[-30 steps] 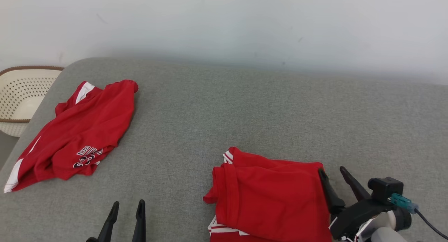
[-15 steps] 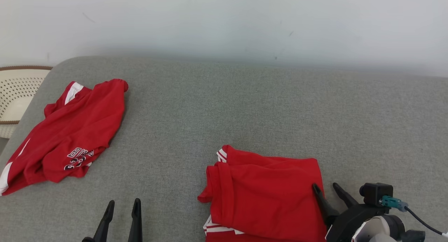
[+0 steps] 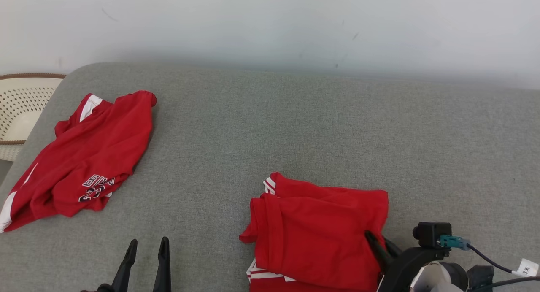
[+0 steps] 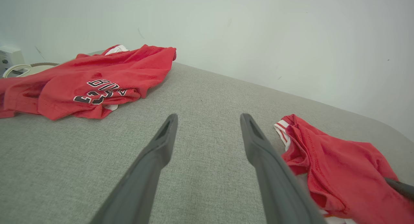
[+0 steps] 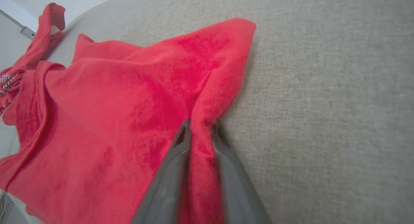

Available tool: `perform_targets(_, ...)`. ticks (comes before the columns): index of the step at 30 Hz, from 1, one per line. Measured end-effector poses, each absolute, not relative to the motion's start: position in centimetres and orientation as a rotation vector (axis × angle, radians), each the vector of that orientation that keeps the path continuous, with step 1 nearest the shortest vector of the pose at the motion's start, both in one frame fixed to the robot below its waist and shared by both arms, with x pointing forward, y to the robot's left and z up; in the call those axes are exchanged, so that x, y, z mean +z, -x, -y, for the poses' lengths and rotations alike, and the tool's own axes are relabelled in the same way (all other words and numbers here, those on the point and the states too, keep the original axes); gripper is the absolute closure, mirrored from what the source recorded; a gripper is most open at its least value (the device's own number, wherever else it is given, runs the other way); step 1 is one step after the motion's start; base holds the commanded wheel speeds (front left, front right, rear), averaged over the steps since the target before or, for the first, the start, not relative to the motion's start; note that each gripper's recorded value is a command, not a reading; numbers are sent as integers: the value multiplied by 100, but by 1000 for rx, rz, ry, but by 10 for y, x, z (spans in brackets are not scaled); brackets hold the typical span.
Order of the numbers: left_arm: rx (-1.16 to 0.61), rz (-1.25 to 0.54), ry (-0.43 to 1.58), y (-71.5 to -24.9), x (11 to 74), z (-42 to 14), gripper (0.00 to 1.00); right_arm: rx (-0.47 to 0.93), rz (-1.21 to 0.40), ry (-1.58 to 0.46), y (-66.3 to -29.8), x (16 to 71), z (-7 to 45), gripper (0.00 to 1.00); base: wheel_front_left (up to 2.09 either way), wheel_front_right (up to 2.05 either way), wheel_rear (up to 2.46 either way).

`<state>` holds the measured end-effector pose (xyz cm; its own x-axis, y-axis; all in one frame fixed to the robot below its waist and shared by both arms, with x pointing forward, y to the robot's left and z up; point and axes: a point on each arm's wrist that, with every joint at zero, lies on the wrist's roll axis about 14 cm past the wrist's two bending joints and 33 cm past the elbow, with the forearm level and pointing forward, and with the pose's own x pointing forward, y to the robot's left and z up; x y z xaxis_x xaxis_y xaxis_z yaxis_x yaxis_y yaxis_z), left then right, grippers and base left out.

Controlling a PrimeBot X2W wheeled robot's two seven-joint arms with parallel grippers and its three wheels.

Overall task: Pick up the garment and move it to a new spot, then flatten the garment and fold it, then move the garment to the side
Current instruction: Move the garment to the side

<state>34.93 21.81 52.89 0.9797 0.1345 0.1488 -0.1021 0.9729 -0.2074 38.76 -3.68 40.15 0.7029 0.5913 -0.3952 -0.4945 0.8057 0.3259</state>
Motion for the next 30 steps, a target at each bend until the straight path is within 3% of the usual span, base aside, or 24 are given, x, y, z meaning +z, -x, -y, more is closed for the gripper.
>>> perform_targets(13,105,161,205,-355,528,-213,0,558,-334,-110,-440,446,70,100,0,0,0)
perform_targets(30,21,169,158,-397,529,-193,0,320,-242,145,-529,496,193,100,0,0,0)
